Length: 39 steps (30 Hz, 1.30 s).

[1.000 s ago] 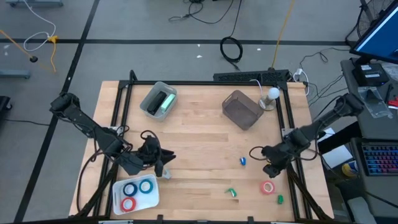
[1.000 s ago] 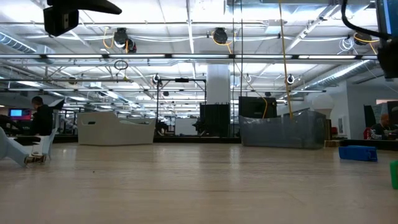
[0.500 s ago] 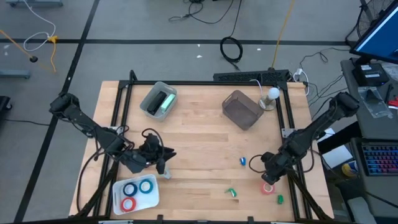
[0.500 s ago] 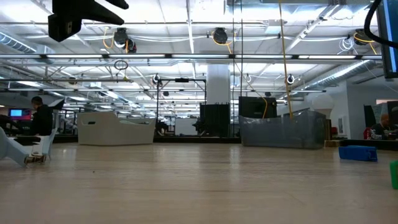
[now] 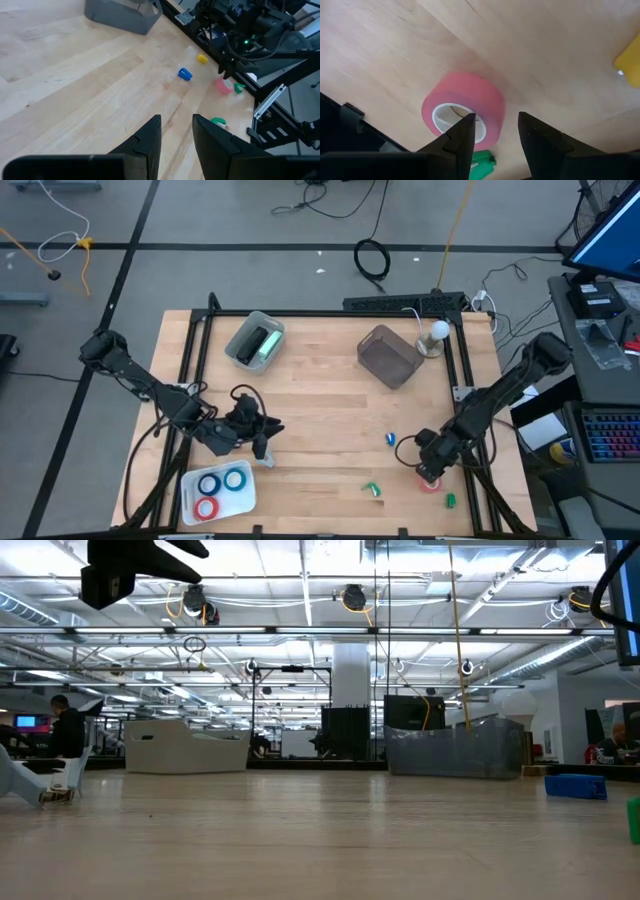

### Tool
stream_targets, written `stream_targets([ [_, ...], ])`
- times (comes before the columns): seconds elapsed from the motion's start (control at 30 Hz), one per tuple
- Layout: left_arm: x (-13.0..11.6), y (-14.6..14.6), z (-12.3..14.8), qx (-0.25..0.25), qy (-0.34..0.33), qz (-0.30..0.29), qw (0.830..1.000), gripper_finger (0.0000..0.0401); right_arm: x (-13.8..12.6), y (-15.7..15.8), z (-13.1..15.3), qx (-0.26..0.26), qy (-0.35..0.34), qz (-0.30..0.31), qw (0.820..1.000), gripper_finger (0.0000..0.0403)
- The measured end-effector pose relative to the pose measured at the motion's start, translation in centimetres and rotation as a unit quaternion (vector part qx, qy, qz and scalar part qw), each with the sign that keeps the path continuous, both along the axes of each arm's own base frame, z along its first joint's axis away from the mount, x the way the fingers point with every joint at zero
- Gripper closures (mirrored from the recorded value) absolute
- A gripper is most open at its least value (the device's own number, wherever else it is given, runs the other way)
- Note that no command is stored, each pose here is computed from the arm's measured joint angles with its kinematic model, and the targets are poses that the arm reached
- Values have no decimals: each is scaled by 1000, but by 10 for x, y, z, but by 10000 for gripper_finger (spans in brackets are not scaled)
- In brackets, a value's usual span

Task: Pick and place Stapler, Stapler remover, tape
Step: Put the pink tape into the white bin

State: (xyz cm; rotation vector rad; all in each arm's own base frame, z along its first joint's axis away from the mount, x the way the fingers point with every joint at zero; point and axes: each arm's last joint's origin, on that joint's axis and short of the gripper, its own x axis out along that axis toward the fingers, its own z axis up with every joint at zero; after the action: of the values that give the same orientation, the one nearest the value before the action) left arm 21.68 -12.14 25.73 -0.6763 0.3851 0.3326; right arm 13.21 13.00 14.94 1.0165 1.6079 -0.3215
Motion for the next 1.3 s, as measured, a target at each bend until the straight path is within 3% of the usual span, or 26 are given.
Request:
stream_targets([
  [0.53, 0, 0, 0, 1, 0, -1, 1000, 288, 4, 4, -15, -25, 19, 23, 999, 265],
  [0.63, 0, 0, 0, 1, 0, 0, 1000, 288, 3, 3, -15, -23, 18, 22, 999, 286],
  [0.8, 0, 0, 0, -1, -1, 0, 1000, 288, 3, 3, -13, -21, 11, 26, 999, 357],
  [1.1, 0, 0, 0, -41, -10, 20, 999, 288, 3, 1, 7, 14, -59, 29, 998, 370],
  [1.3, 1, 0, 1, -83, -24, 41, 995, 288, 14, -6, 36, 25, -220, -33, 975, 370],
])
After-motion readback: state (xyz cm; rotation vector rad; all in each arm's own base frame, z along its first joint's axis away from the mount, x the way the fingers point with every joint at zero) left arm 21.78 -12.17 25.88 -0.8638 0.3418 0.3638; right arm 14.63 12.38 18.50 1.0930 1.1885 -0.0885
